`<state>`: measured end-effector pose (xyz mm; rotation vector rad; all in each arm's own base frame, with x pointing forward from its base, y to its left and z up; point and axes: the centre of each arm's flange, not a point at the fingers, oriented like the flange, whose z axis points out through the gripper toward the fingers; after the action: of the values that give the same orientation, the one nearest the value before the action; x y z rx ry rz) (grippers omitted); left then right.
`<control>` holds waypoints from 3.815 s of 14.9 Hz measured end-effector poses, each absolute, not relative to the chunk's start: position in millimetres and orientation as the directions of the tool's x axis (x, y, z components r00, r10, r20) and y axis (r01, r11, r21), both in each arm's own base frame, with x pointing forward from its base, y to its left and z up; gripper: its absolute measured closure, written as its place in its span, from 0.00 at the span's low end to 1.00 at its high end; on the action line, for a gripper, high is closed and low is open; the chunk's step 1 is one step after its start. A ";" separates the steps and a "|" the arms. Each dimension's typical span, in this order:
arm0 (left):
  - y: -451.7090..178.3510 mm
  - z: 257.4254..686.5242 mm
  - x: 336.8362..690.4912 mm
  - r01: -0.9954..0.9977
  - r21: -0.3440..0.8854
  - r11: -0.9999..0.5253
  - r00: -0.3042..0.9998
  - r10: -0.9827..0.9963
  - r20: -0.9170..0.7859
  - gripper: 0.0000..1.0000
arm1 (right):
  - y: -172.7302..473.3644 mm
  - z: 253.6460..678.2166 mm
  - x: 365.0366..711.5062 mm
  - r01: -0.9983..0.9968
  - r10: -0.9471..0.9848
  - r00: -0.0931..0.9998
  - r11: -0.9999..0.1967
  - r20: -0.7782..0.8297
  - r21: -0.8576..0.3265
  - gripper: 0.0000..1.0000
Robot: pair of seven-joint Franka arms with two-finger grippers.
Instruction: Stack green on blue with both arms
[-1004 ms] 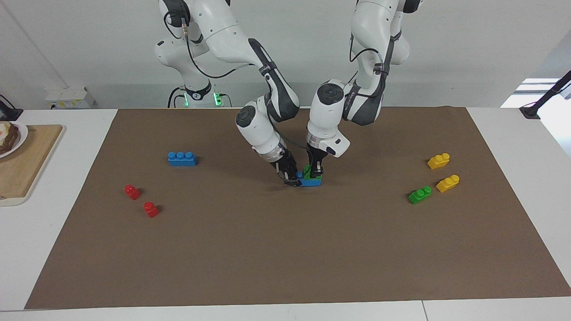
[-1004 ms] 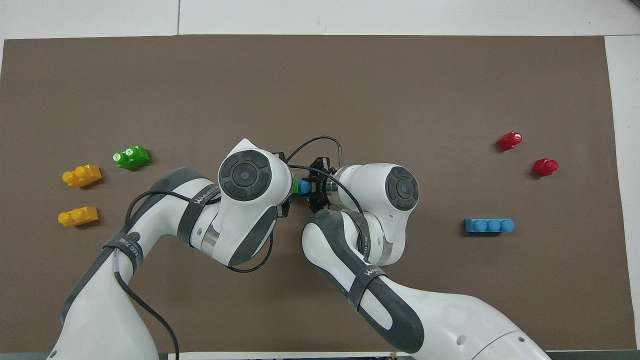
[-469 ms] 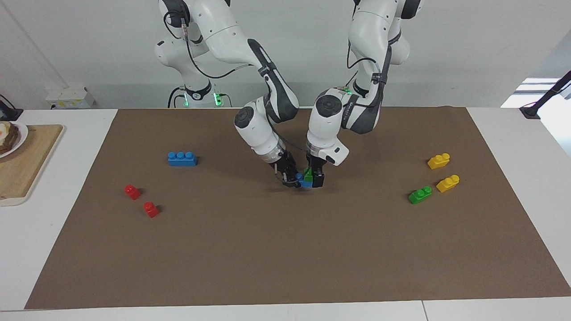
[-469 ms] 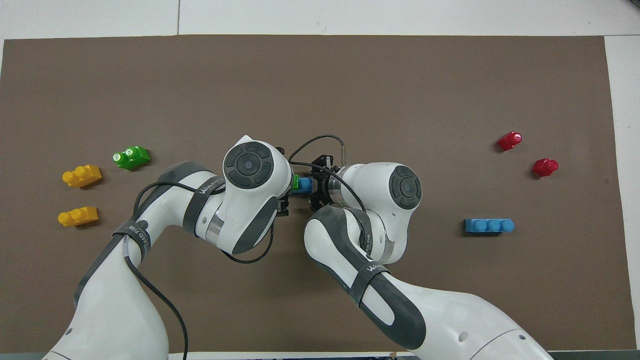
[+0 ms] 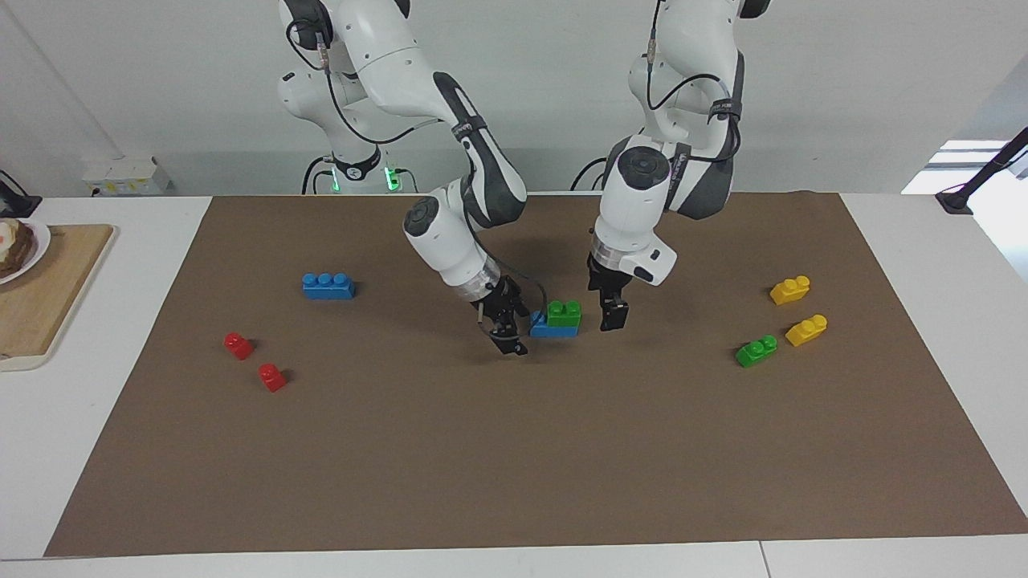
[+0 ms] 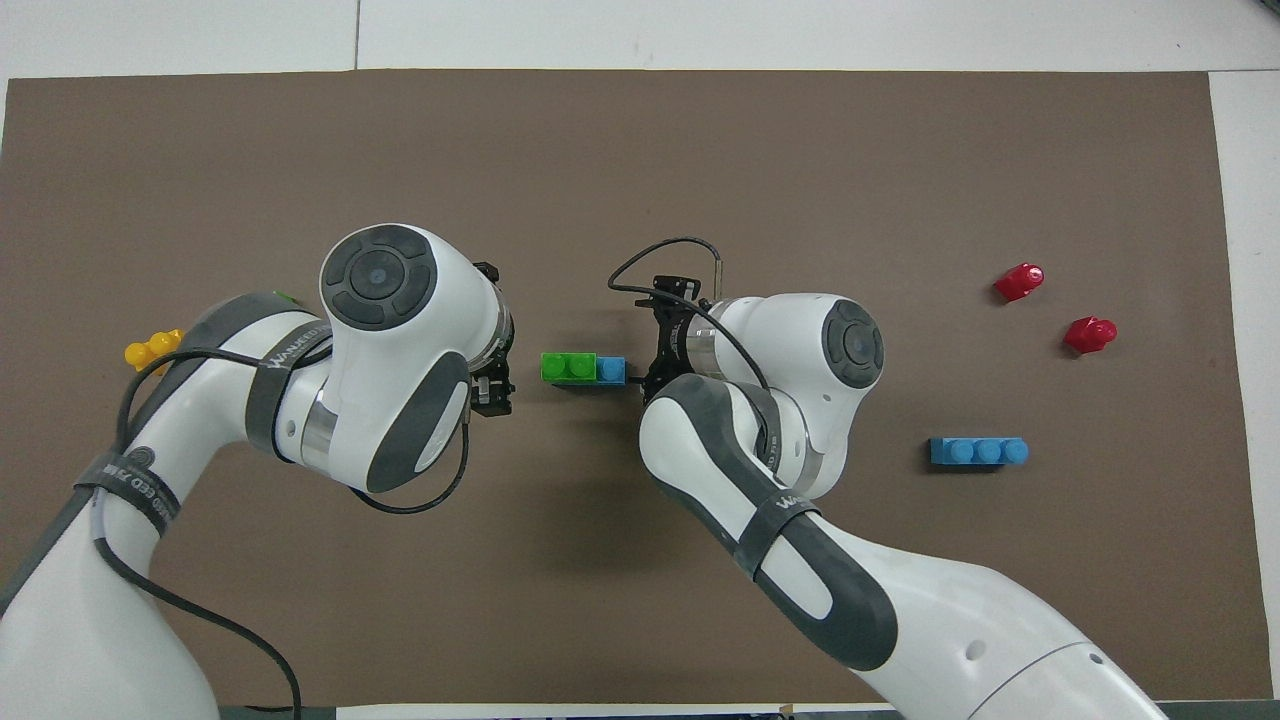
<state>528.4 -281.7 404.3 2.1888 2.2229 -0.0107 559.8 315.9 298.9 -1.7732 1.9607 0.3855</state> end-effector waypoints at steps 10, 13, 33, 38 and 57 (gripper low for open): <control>-145.6 459.3 531.3 0.975 -0.069 -0.212 0.212 0.977 -0.009 0.00 | 163.0 395.1 603.1 -0.975 -0.852 0.193 -0.111 -0.487 -0.193 0.00; -95.9 467.6 530.1 0.931 -0.055 -0.362 0.361 0.932 -0.024 0.00 | 98.3 417.4 613.2 -0.930 -0.840 0.358 -0.284 -0.407 -0.231 0.00; -19.5 560.7 538.5 0.418 0.009 -0.908 0.908 0.418 -0.010 0.00 | -10.5 603.6 539.9 -0.144 -0.142 0.989 -0.988 -0.041 -0.053 0.00; -11.1 561.6 559.3 0.208 -0.025 -0.978 0.977 0.209 -0.044 0.00 | -18.9 603.9 539.2 -0.099 -0.099 0.994 -0.995 -0.035 -0.012 0.00; -18.5 571.4 563.7 0.155 -0.028 -0.988 0.985 0.157 -0.074 0.00 | -33.2 608.5 543.7 -0.090 -0.090 0.996 -0.996 0.014 -0.009 0.00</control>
<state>563.7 -18.5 571.4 3.1521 0.2475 -0.1199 543.7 -33.2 608.5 -3.1300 0.1411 -0.0219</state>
